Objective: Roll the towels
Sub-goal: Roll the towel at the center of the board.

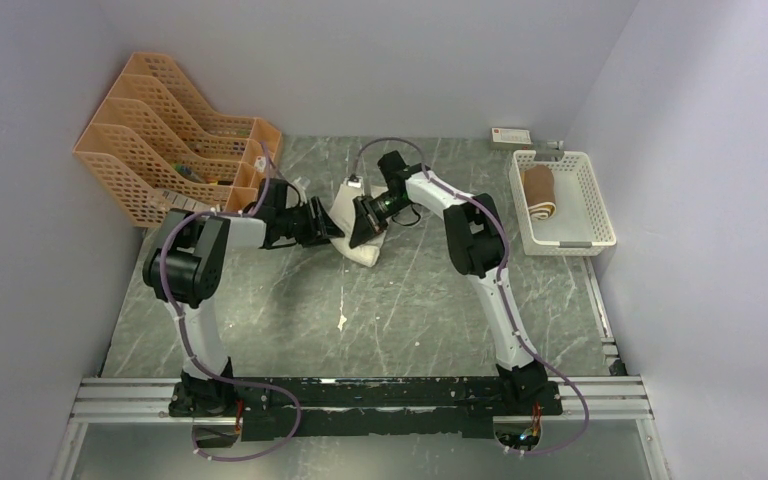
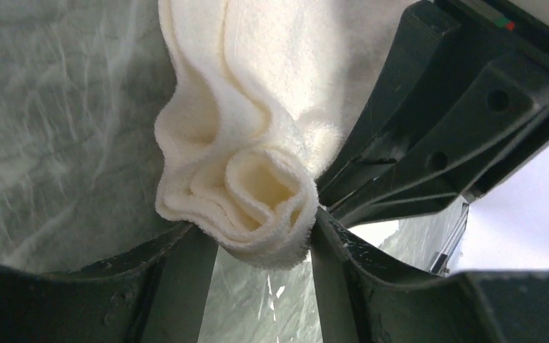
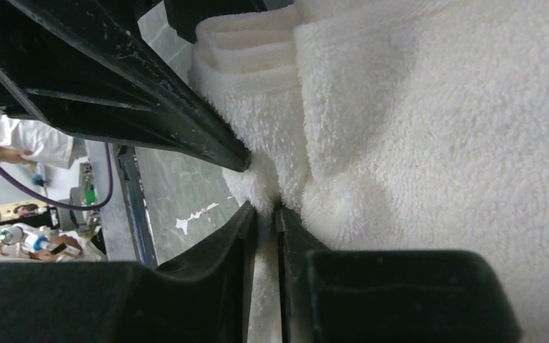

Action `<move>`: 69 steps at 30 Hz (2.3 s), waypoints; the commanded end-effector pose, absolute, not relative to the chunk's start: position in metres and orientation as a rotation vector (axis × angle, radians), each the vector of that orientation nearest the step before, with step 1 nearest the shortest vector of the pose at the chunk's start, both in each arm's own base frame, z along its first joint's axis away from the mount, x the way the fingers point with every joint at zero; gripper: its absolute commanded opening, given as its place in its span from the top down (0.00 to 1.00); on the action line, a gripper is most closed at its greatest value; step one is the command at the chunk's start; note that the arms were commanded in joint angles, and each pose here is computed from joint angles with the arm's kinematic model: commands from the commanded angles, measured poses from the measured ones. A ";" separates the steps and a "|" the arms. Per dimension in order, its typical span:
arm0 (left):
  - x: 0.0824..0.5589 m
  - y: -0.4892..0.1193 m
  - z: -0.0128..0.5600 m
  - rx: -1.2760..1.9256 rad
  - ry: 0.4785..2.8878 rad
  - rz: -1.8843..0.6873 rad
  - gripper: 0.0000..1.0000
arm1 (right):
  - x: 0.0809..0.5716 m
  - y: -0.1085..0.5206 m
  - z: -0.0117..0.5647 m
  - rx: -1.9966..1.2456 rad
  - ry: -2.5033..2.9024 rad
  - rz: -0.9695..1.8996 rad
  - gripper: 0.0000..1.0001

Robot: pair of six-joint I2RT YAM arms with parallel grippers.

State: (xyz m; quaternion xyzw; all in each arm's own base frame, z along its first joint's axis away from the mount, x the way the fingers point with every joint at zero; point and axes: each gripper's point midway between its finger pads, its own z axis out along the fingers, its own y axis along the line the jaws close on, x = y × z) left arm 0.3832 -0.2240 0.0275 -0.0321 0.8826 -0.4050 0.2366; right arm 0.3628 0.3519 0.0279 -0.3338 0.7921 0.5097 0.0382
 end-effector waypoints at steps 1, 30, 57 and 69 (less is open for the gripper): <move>0.383 -0.210 -0.011 -0.095 2.533 -0.933 0.39 | 0.373 0.342 -0.001 -1.091 2.530 1.303 0.79; 0.377 -0.206 -0.036 -0.058 2.618 -0.869 0.40 | 0.370 0.347 0.128 -1.133 1.968 0.184 0.00; 0.366 -0.196 -0.037 -0.139 2.616 -0.919 0.40 | 0.363 0.363 0.015 -1.322 2.084 0.000 0.69; 0.374 -0.156 0.043 -0.251 2.435 -0.915 0.29 | 0.330 0.379 0.028 -1.338 2.148 0.429 1.00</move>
